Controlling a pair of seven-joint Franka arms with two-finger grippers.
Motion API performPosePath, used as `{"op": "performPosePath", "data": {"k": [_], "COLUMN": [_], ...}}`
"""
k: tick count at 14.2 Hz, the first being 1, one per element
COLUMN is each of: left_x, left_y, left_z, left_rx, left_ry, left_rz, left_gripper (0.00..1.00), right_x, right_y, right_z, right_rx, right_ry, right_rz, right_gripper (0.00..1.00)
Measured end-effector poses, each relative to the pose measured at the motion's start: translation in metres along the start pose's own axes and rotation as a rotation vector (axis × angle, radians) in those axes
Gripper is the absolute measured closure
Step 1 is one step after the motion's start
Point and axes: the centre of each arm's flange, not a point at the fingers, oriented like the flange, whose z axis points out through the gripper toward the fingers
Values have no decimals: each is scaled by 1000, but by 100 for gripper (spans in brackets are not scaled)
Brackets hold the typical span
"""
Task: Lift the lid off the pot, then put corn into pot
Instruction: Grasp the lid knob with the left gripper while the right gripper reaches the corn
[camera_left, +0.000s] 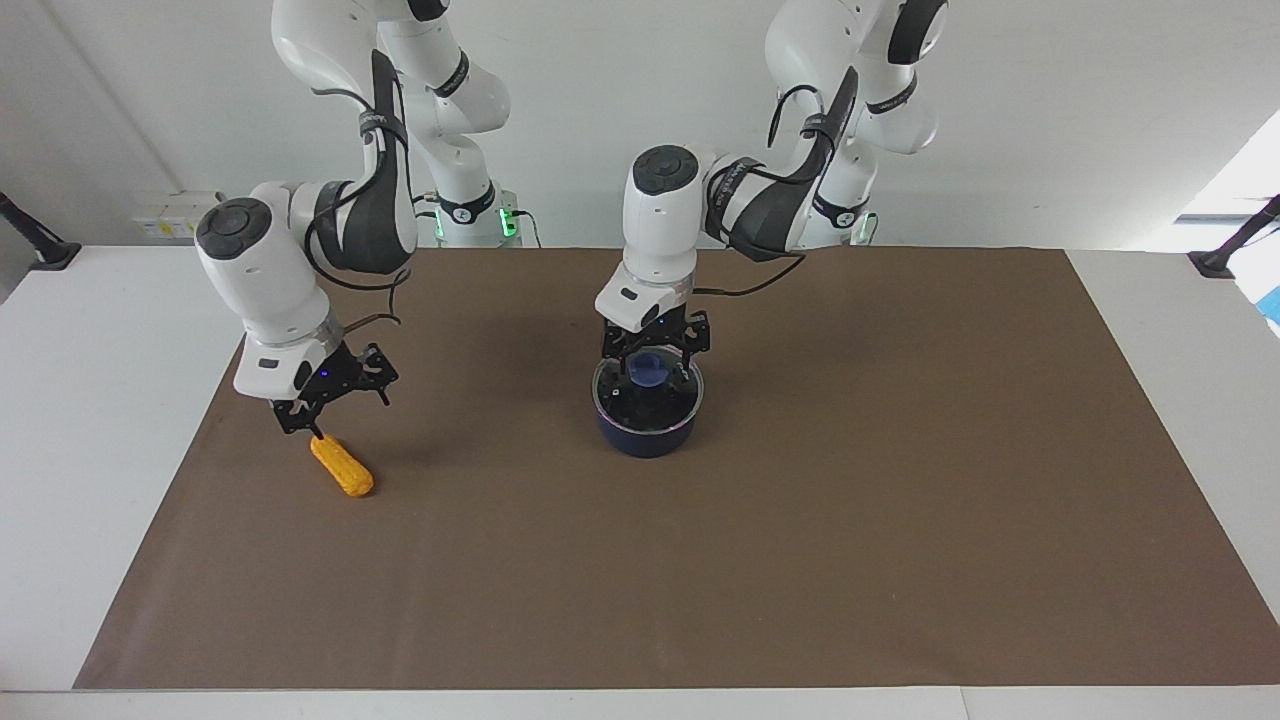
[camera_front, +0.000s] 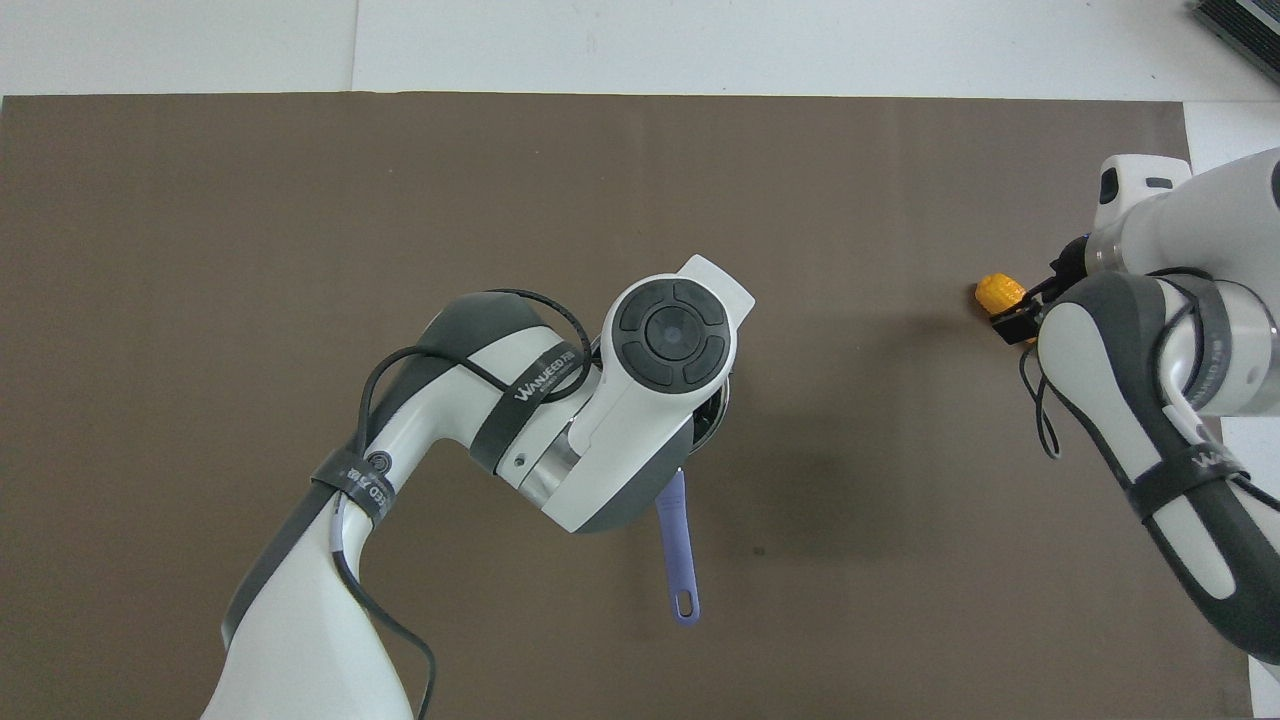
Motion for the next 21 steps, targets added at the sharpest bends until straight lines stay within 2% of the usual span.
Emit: {"op": "performPosePath", "data": {"k": [2,4,9,13,15,16,17,18,20,21], "left_x": [5,12,13,7,5,5,4,4,4,4], "left_y": [6,1,-1,1,2,2,2,2,2,1], "left_z": [9,9,11,14,14,14,15,15,15,15], "left_rx": [5,7,14,21,20,22,25,28,30,32], "left_ry": [-2,3,-11,-31,-35,-37,-41,-43,-46,-47], "left_rz": [-7,-21,-27,-22,-21,-21,-21,-21,-20,-20], "left_gripper": [0,0,0,6,11,16,16,22,23,23], "right_x": [2,-1,-24,-35,-35,-35,-35,-35,-34,-33], "right_y": [6,13,35,36,34,34,34,34,33,33], "right_z": [19,39,83,105,106,106,106,106,106,106], "right_rx": [-20,-21,-4,-9,-7,-6,-5,-5,-5,-6], "right_ry": [12,6,-20,-19,-20,-19,-17,-17,-16,-15], "right_rz": [-130,-192,-200,-186,-189,-183,-168,-145,-119,-111], "right_gripper": [0,0,0,0,4,13,24,35,59,63]}}
